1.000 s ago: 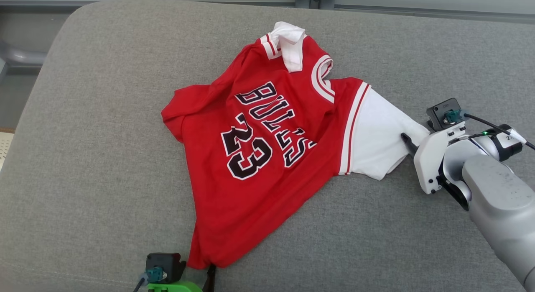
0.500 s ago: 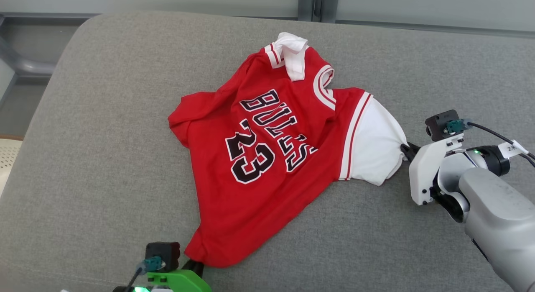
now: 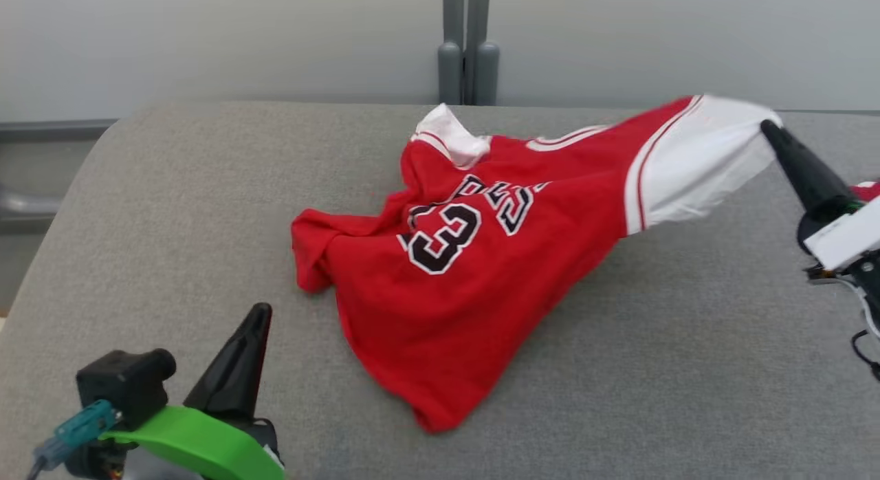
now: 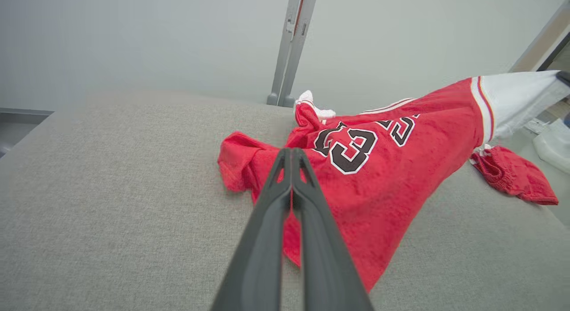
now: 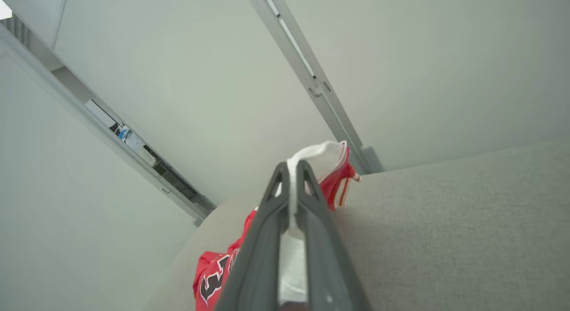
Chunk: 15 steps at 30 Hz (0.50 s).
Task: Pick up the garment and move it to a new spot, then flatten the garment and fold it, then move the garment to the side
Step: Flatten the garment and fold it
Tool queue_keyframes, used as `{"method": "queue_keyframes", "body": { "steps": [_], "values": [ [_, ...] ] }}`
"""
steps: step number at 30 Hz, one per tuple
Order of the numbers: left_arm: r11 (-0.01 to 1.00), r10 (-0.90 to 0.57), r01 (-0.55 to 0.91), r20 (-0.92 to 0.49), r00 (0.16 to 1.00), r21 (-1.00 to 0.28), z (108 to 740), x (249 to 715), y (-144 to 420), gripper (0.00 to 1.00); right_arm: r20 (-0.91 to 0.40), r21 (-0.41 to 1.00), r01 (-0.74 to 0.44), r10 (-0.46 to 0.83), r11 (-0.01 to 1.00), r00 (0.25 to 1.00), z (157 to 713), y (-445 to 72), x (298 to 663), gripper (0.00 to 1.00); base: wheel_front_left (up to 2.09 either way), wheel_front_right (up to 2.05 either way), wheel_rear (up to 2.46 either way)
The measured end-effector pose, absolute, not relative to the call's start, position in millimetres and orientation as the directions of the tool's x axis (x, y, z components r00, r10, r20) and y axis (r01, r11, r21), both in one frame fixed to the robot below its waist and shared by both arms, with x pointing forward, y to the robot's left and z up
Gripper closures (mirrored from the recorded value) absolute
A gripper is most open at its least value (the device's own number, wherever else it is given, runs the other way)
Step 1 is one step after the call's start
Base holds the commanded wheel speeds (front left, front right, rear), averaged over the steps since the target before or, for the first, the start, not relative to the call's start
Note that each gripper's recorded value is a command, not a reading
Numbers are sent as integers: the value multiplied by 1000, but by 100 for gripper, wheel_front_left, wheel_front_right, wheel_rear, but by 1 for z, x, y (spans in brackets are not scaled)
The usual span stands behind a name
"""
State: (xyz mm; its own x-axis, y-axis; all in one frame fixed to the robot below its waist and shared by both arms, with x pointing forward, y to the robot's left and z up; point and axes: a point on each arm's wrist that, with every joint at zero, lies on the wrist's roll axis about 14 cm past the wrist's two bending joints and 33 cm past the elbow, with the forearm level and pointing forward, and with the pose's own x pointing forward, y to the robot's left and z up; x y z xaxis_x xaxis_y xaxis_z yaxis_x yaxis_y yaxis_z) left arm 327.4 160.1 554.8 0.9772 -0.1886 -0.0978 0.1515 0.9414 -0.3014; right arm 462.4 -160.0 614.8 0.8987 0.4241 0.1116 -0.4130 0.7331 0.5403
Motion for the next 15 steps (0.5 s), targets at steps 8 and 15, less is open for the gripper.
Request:
{"method": "queue_keyframes", "body": {
  "steps": [8, 15],
  "values": [
    [914, -281, 244, -72, 957, -324, 575, 321, 139, 100, 240, 453, -438, 367, 776, 899, 674, -208, 414, 100, 0, 0, 0],
    [884, -345, 288, -97, 934, -369, 561, 323, 113, 100, 171, 400, -382, 342, 833, 924, 660, -218, 397, 100, 0, 0, 0]
  ]
}}
